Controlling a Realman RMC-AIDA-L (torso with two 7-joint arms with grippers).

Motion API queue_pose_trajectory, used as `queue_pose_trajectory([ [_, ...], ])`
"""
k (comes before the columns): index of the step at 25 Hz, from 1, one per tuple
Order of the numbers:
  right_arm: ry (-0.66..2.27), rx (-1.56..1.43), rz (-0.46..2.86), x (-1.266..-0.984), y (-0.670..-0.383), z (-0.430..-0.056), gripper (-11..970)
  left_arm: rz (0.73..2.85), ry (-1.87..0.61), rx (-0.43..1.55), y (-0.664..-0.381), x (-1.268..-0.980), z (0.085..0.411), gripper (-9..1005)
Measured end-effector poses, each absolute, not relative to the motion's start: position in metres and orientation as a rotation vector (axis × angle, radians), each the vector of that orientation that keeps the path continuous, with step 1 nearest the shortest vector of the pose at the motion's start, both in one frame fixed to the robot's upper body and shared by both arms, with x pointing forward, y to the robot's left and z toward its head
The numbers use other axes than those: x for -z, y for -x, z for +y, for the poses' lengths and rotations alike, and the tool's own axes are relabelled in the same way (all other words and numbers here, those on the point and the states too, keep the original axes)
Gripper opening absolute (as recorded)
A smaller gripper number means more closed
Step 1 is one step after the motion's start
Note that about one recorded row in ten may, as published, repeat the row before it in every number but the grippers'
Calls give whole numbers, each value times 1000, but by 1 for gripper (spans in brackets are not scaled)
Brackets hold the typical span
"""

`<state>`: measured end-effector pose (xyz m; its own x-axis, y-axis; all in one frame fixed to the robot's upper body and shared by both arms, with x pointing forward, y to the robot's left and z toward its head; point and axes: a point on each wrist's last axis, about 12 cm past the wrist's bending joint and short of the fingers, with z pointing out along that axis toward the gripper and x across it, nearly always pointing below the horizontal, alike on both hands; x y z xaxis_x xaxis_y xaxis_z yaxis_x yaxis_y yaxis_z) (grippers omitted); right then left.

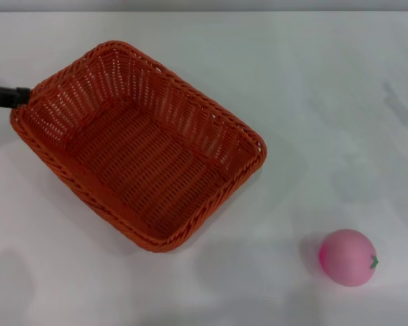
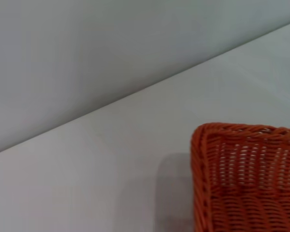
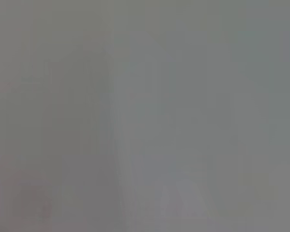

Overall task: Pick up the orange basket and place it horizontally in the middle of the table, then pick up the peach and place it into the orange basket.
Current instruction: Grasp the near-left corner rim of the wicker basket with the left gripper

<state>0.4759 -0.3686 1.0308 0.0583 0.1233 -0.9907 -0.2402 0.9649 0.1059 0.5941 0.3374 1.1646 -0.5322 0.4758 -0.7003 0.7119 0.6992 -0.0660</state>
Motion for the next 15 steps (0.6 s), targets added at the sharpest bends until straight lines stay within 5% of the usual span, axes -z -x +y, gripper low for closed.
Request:
queue_pose_trajectory([
  [15, 77, -289, 1504, -1024, -468, -364, 870, 2158, -951, 461, -594, -1133, 332, 861],
])
